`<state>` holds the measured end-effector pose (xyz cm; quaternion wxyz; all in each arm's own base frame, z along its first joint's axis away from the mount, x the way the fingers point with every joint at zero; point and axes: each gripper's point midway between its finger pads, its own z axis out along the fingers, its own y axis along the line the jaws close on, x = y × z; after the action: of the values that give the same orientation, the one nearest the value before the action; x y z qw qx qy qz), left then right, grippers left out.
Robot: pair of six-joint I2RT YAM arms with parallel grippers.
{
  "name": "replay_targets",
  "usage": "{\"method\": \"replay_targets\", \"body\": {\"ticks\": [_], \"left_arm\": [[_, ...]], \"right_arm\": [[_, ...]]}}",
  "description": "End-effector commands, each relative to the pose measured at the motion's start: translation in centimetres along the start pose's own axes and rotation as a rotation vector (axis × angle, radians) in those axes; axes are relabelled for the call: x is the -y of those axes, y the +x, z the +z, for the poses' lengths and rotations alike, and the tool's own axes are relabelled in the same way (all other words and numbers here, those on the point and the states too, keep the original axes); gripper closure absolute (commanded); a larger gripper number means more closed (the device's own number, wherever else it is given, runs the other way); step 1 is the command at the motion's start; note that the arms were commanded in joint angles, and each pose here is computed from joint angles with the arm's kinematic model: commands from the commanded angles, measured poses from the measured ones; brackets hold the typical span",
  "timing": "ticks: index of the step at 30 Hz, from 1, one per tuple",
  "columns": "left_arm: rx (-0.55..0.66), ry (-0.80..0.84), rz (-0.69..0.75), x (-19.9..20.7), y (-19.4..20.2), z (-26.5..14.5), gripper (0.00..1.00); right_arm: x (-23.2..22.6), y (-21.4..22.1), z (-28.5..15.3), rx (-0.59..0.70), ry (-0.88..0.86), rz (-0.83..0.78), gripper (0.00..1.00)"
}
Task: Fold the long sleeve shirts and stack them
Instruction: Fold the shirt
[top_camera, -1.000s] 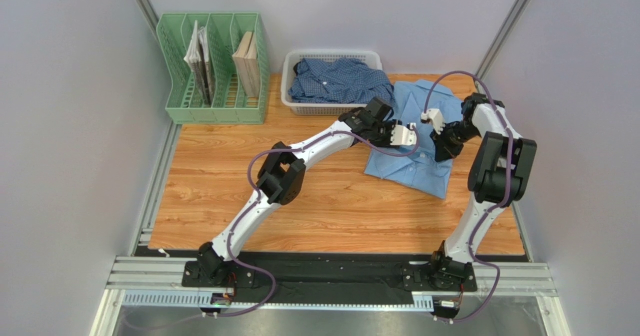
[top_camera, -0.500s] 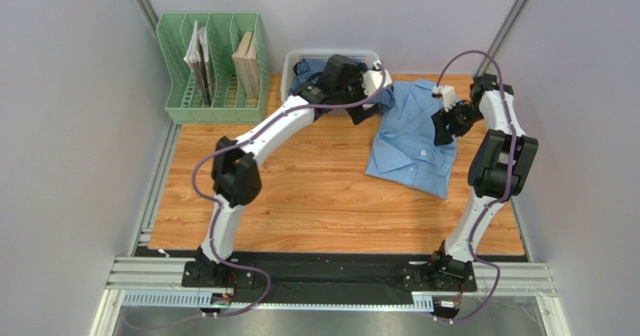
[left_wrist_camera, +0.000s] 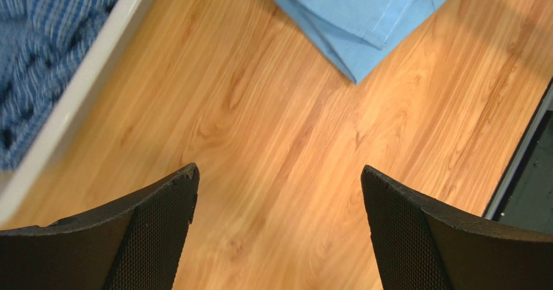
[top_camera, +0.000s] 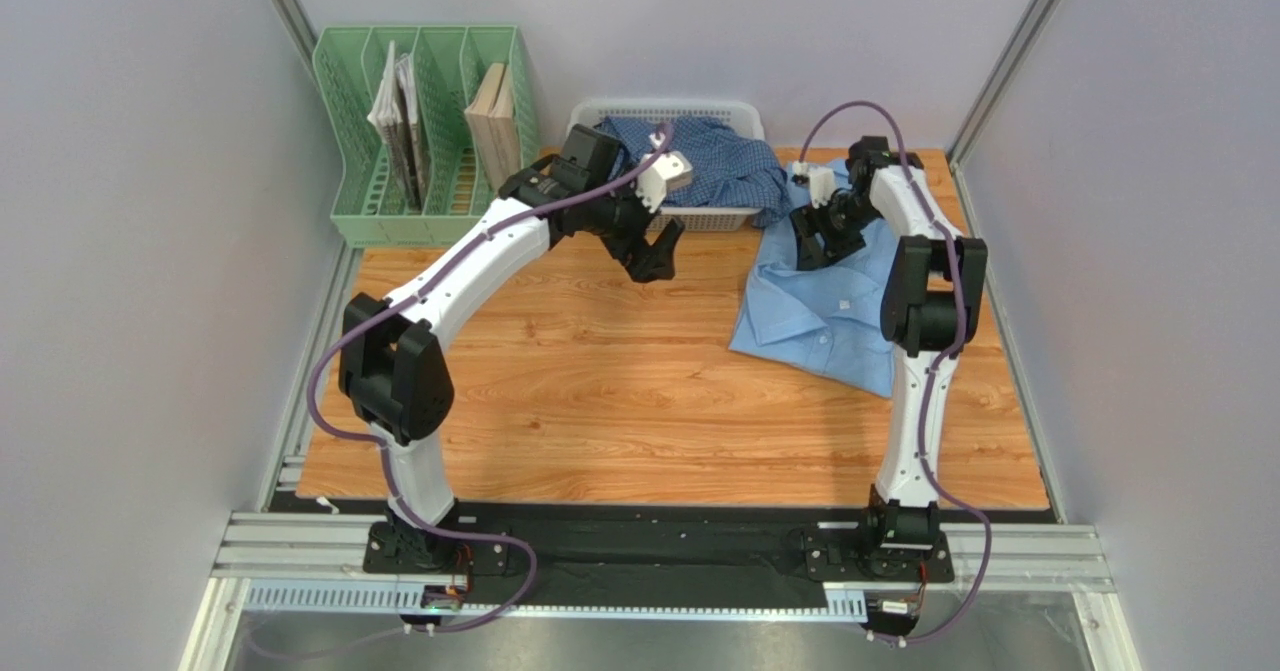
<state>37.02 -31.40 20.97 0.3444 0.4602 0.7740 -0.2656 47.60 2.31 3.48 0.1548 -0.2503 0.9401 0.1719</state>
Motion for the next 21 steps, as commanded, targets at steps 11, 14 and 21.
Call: {"method": "replay_targets", "body": {"ticks": [11,14,21], "left_arm": [[0.137,-0.132,-0.275,-2.9,0.4,-10.7,0.01],[0.15,-0.16,-0.324,-3.4,1.0,-12.1,0.01],[0.152,-0.192,-0.436,-4.6,3.7,-13.6,0.01]], "right_arm": [[-11.2,9.9,0.5,-0.345,-0.285,0.143,0.55],[-14.9,12.1,-0.1,-0.389,-0.343,0.107,0.55],[-20.5,12.1,1.9,-0.367,-0.369,-0.017,0.54]]}}
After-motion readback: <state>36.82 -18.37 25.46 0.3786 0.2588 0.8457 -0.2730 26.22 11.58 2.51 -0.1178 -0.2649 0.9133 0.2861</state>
